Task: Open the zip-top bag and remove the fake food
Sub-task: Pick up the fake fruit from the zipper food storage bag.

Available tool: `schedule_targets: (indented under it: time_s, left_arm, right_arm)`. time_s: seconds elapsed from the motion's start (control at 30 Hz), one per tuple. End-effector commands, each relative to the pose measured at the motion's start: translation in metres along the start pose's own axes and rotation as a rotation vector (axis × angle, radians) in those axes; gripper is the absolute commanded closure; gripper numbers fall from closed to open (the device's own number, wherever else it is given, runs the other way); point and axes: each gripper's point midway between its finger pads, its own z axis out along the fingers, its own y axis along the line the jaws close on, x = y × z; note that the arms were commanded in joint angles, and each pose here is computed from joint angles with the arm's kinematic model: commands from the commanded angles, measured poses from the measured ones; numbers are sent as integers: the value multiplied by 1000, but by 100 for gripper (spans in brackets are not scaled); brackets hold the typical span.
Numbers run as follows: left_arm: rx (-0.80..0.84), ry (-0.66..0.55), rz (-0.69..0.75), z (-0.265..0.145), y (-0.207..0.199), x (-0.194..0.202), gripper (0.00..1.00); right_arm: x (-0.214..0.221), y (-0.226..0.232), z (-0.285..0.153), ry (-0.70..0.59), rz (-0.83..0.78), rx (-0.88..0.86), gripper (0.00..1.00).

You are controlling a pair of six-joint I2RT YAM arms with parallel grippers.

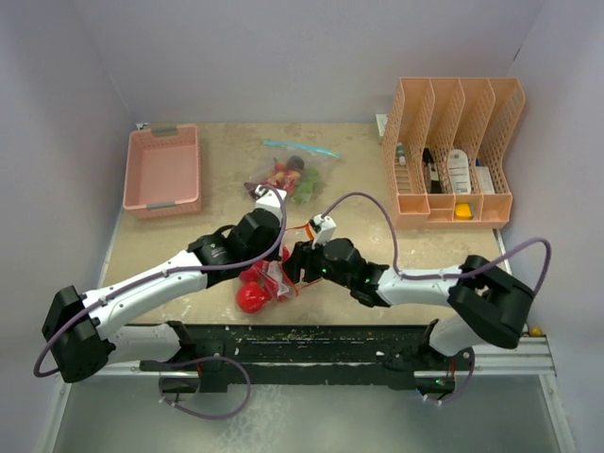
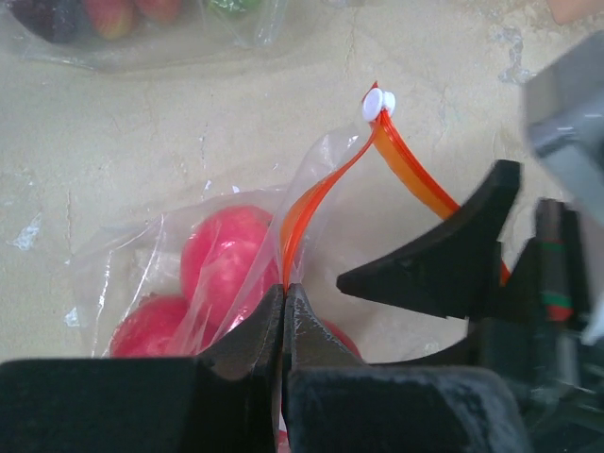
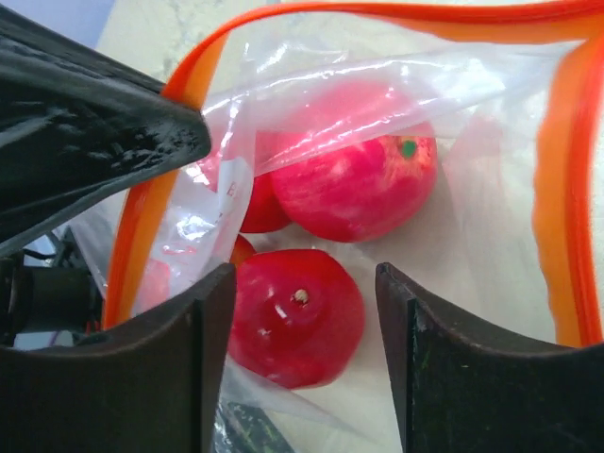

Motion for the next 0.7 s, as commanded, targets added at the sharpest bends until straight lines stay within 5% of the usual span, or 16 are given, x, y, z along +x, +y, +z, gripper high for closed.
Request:
schedule_targets:
  time_s: [0.0, 0.23, 0.67]
  left_arm:
    - [37, -50, -40, -1, -8, -16, 100]
    - [-11, -50, -34, -3, 2, -15, 100]
    - [-65, -37, -33, 1, 22, -15, 100]
  right_arm:
    - [5, 15, 23, 37, -65, -57, 31]
    - [46, 34, 41, 157, -100, -116, 20]
    - [87, 39, 23, 228, -98, -236, 19]
